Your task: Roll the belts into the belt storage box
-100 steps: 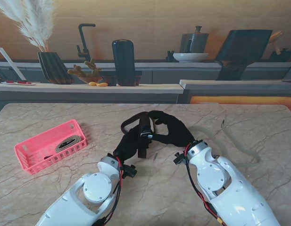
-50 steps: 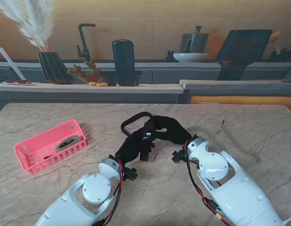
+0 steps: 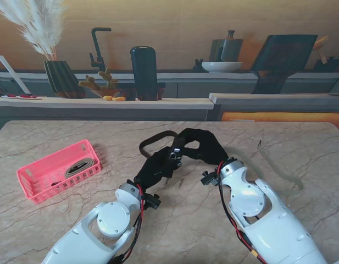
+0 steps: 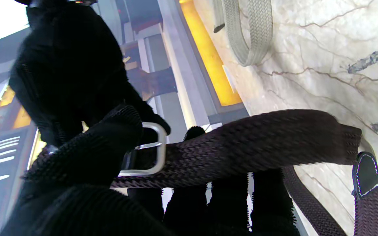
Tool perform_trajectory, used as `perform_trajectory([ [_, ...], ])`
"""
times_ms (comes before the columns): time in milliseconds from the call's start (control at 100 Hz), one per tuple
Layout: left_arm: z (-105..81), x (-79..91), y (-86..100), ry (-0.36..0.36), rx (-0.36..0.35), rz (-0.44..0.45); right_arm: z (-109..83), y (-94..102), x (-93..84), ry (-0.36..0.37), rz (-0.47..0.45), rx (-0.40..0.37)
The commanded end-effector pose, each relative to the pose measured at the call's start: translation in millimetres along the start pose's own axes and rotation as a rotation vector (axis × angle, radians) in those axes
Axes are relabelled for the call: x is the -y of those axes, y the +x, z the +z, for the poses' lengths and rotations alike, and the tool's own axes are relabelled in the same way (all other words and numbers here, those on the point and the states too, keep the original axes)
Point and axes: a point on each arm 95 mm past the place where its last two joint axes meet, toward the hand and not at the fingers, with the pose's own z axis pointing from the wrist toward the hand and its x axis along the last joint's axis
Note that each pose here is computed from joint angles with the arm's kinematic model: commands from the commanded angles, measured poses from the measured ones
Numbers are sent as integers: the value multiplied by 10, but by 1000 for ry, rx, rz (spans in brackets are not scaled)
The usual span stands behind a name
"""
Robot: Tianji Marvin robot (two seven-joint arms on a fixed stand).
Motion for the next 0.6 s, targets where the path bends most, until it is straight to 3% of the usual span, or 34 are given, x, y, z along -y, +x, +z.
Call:
perform_trajectory([
  [0,0,-4,-32,1,21,-6,42,149,-32,-33,15,-42],
  [350,-17,-39,-16,-6,50,-87,83,340,-201,-168,-42,-93],
  [590,-71,-123,26,-37,79,-232,115,301,-88,-188,-97,-110],
])
